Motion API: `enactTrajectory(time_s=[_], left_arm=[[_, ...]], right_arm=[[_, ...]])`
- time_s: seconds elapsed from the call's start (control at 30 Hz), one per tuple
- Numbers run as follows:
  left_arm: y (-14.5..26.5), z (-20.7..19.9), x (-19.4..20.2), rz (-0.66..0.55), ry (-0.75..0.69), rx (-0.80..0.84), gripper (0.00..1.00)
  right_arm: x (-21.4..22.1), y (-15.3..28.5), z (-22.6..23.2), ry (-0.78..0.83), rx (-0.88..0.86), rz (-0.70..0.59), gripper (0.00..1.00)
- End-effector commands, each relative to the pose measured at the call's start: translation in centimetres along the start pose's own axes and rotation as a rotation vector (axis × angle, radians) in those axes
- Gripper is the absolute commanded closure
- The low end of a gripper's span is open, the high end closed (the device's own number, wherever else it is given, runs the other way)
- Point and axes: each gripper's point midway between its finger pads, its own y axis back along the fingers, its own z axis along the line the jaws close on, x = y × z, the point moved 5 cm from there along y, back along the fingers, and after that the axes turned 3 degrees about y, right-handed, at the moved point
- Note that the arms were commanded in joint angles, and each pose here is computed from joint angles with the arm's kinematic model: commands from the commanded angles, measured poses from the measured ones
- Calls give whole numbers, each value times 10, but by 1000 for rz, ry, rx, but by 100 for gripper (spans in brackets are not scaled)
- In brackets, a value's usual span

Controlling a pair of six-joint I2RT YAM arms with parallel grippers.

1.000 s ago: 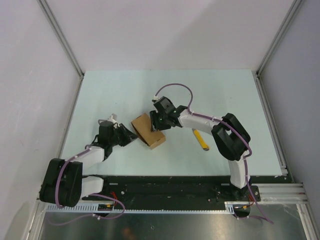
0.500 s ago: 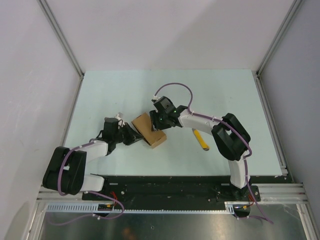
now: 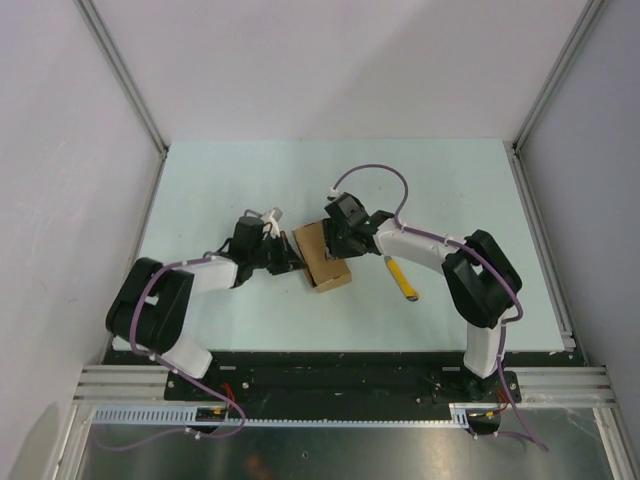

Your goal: Unpack the express box

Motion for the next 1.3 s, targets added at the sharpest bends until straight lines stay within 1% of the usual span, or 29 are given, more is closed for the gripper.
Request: enactTrajectory(time_s=[0.0, 0.13, 0.23, 0.27, 0.37, 0.43, 0.53, 0.77, 0.8, 0.9, 0.93, 1.0, 1.1, 1.27], left_arm=[[-17, -28, -12, 47, -153, 133, 100], [-24, -18, -2, 87, -82, 109, 100], [-23, -7, 8, 86, -27, 65, 97], [-22, -4, 10, 83, -13, 53, 93], [-17, 8, 19, 70, 70, 2, 86], [-14, 14, 26, 104, 143, 22, 86], [-15, 18, 32, 147, 208, 46, 88], [-19, 26, 41, 187, 272, 48, 90], [-18, 28, 41, 189, 301, 44, 91], [-18, 35, 44, 203, 380, 40, 95], [-18, 37, 45, 205, 402, 42, 98], [-17, 37, 45, 206, 446, 72, 99], [-17, 34, 42, 198, 476, 106, 99], [-16, 27, 34, 188, 480, 139, 97]], right_arm=[[35, 5, -24, -16, 114, 97, 50], [33, 5, -26, -39, 119, 87, 50], [31, 5, -30, -66, 135, 82, 50], [32, 4, -31, -70, 137, 85, 50], [34, 2, -35, -86, 151, 95, 50], [34, 1, -37, -96, 149, 99, 50], [34, -1, -38, -101, 149, 103, 50], [36, -3, -38, -105, 154, 107, 50], [35, -3, -39, -108, 155, 107, 51], [36, -4, -39, -112, 157, 110, 50], [36, -4, -39, -114, 157, 109, 50], [36, -4, -38, -116, 155, 108, 50], [35, -4, -38, -115, 153, 106, 51], [33, -3, -37, -115, 149, 98, 51]])
